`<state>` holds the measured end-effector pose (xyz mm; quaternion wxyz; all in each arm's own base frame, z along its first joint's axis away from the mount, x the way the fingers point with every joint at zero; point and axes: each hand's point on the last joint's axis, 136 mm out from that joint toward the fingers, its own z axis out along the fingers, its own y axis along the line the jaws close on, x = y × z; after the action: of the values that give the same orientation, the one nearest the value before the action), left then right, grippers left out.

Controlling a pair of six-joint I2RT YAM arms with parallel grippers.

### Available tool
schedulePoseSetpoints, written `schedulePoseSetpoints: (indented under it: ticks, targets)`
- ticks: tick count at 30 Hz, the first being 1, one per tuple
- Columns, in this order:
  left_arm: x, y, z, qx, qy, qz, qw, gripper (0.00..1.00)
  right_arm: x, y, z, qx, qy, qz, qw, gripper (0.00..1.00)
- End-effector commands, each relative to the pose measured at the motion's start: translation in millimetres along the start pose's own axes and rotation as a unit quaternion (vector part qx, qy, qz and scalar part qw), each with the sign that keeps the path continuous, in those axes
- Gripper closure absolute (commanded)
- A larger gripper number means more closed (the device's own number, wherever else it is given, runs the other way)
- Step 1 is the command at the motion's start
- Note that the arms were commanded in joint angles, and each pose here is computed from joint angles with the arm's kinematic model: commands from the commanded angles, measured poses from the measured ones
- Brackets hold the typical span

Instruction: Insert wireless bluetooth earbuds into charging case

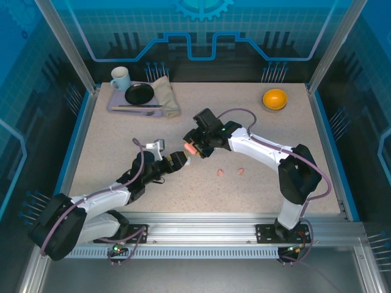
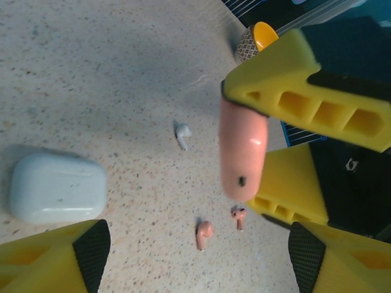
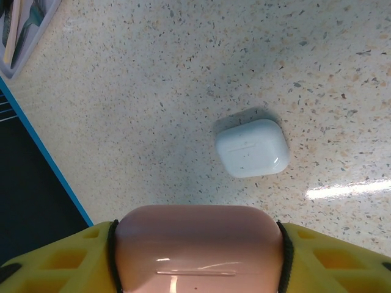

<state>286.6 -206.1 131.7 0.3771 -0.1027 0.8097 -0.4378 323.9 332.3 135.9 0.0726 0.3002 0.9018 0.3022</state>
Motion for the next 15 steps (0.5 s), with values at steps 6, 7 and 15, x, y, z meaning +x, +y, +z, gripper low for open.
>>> schedulePoseSetpoints:
  ticks: [6,7,15]
  targets:
    - [-21.3,-28.6,18.4,0.034,-0.026,0.029,0.999,0.27,6.6,9.6,4.0,-0.009,0.011,0.009,1.0,0.43]
    - [-20.8,-28.7,20.3,0.034,-0.025,0.029,0.999,0.29,6.7,9.6,4.2,-0.009,0.012,0.009,1.0,0.43]
    - [-19.4,-30.1,32.8,0.034,-0.019,0.031,0.999,0.35,10.0,10.9,4.7,-0.014,0.018,0.014,1.0,0.43]
